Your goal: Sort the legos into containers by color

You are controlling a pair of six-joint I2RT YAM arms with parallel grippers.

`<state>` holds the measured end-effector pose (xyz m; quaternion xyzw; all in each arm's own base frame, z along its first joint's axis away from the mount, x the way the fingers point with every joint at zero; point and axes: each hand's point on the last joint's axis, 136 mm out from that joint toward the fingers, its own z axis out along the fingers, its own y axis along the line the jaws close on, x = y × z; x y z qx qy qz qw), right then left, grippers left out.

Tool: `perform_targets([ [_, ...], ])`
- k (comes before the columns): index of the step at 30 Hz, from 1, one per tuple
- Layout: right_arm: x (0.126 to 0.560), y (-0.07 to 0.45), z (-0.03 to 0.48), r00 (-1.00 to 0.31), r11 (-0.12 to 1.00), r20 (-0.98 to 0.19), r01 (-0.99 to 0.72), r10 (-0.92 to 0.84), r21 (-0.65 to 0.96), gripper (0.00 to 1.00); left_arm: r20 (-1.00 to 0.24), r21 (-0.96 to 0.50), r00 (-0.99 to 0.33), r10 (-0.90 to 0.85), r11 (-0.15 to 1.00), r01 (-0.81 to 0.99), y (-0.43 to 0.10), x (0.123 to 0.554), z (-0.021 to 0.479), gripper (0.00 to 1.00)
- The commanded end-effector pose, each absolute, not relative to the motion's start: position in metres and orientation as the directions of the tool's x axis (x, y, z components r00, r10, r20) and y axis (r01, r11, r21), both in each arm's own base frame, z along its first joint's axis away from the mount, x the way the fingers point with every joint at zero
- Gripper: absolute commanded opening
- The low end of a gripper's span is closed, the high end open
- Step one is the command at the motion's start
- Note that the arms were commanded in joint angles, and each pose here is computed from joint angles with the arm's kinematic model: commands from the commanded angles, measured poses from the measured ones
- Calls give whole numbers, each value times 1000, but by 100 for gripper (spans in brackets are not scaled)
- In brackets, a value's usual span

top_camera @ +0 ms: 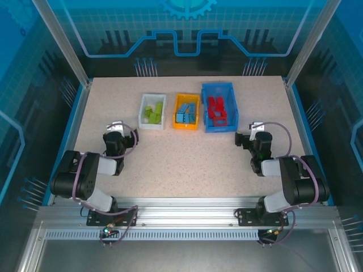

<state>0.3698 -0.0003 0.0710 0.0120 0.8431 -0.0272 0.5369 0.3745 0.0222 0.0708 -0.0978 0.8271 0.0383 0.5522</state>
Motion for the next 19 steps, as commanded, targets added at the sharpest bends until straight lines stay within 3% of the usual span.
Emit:
perform_targets([
  [1,387,6,98,-339,999,-940,19,-24,-33,100,-953,-80,-282,-114,988,-131,13,391,98,99],
  [19,394,8,96,-367,996,-928,45,-57,-79,100,-944,-77,-310,-116,988,-134,14,395,95,99],
])
